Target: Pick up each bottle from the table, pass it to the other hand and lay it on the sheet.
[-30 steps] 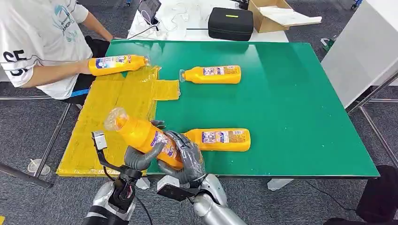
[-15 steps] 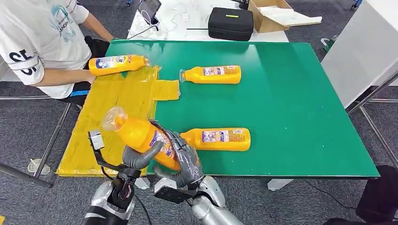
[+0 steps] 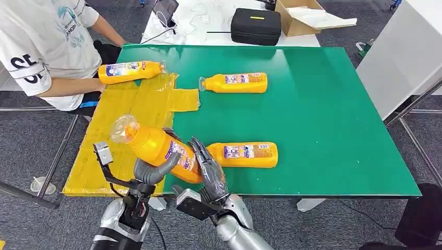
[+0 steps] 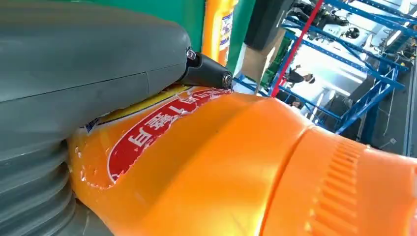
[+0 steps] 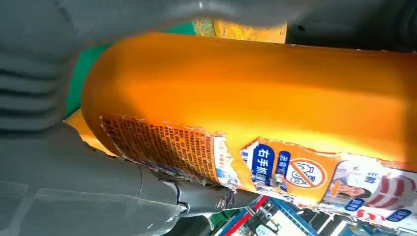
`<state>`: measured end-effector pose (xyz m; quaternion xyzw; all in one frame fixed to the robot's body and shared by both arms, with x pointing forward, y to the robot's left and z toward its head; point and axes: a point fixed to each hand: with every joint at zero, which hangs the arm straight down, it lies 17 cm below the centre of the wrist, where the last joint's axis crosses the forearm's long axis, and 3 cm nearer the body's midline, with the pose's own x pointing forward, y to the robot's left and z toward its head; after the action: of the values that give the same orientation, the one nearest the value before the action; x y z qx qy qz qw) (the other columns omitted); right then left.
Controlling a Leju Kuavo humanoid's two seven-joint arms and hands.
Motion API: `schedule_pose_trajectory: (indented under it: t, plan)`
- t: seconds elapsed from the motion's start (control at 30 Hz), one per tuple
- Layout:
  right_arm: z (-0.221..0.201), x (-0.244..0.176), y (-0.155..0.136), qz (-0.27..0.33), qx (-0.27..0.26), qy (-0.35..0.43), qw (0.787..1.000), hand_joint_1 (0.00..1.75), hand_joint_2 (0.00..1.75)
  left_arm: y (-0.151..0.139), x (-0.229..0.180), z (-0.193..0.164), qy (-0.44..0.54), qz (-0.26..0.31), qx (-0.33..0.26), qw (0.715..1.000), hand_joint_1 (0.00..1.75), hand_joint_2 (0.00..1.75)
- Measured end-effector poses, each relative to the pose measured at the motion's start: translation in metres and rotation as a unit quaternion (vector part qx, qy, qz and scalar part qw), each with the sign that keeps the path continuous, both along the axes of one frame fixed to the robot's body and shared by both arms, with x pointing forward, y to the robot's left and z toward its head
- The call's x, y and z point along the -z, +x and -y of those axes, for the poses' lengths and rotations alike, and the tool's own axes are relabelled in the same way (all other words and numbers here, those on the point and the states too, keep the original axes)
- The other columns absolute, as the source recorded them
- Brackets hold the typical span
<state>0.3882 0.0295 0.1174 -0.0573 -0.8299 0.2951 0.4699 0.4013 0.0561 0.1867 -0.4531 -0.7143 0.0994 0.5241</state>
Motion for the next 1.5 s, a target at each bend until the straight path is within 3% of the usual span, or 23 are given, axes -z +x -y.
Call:
schedule_pose_trajectory:
  t: [0.23,0.47,0.6,0.7,0.8,0.87,0.9,1.0,1.3,1.4,1.5]
  plan:
    - [0.002,0.0,0.001,-0.005,0.001,0.006,1.0,0.0,0.0,0.003,0.0,-0.003,0.013,0.006,-0.021,1.0,1.75,1.75]
    - [0.033,-0.018,0.015,-0.044,-0.017,0.061,0.997,0.0,0.0,0.043,-0.015,-0.066,0.135,0.065,-0.22,0.964,1.75,1.75]
    - [0.071,-0.059,0.024,0.009,0.005,0.088,0.996,0.0,0.0,0.064,-0.025,-0.106,0.263,0.111,-0.34,0.896,1.75,1.75]
    - [0.101,-0.096,0.028,0.064,0.036,0.118,0.99,0.0,0.0,0.075,-0.037,-0.132,0.396,0.164,-0.435,0.792,1.75,1.75]
    - [0.12,-0.121,0.03,0.094,0.05,0.138,0.985,0.0,0.0,0.087,-0.041,-0.147,0.465,0.196,-0.479,0.719,1.75,1.75]
    - [0.128,-0.131,0.03,0.106,0.055,0.145,0.982,0.0,0.0,0.093,-0.037,-0.15,0.487,0.203,-0.479,0.702,1.75,1.75]
    - [0.13,-0.134,0.029,0.11,0.057,0.147,0.981,0.0,1.75,0.095,-0.034,-0.15,0.493,0.204,-0.477,0.699,1.75,1.75]
    - [0.136,-0.142,0.029,0.121,0.061,0.151,0.979,0.0,1.75,0.101,-0.028,-0.153,0.507,0.205,-0.47,0.693,1.75,1.75]
    - [0.144,-0.148,0.026,0.14,0.069,0.164,0.974,0.0,1.75,0.115,0.011,-0.148,0.611,0.24,-0.436,0.615,1.75,1.75]
    - [0.148,-0.152,0.023,0.144,0.072,0.18,0.97,0.0,1.75,0.118,0.035,-0.144,0.654,0.244,-0.402,0.592,1.75,1.75]
    - [0.149,-0.161,0.02,0.15,0.068,0.196,0.967,0.0,1.75,0.122,0.073,-0.134,0.713,0.25,-0.328,0.567,1.75,1.75]
